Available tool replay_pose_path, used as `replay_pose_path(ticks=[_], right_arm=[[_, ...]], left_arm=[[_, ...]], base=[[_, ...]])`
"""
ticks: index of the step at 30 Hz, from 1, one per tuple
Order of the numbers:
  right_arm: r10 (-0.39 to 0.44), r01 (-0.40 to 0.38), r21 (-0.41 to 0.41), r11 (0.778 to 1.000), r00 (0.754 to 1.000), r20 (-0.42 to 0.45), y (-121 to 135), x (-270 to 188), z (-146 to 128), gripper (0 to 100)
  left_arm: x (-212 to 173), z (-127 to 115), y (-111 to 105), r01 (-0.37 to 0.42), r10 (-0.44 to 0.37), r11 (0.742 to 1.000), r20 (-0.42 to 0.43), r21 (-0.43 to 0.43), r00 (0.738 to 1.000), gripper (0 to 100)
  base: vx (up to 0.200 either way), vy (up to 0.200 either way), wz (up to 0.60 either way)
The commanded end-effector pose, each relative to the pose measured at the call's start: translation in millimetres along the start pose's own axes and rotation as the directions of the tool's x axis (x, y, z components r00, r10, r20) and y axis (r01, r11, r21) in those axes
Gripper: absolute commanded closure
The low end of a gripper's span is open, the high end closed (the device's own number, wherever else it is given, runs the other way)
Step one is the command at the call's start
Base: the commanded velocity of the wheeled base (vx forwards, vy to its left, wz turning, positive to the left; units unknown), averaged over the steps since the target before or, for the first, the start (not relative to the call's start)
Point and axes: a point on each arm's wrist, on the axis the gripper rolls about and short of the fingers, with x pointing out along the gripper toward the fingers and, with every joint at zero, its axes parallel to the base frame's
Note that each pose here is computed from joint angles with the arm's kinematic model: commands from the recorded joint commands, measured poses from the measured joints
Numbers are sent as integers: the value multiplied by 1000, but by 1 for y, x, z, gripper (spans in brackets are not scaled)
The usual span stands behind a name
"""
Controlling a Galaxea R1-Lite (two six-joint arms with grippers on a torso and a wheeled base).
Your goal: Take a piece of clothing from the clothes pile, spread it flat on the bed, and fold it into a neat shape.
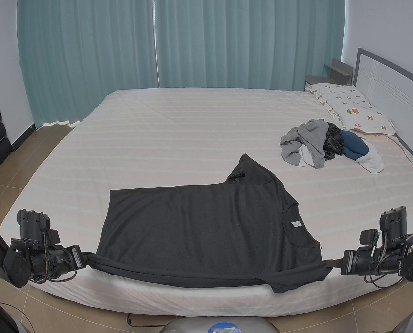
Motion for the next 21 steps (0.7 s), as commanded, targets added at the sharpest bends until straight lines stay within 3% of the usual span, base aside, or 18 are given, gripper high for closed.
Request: replay_pose_path(ticks=[1, 14, 21], right_arm=[[13, -13, 3, 1000, 999, 39, 3, 3, 12, 100], [19, -20, 11, 1000, 996, 86, 3, 0, 22, 100], [20, -21, 12, 1000, 996, 88, 4, 0, 23, 100]], left_arm=[[1, 8, -4, 17, -17, 1000, 28, -1, 999, 100], [-9, 8, -5, 25, -24, 1000, 56, -11, 998, 100], [-8, 4, -4, -5, 5, 1000, 1, -15, 1000, 100]], base=[[0, 0, 0], [0, 0, 0], [0, 0, 0]])
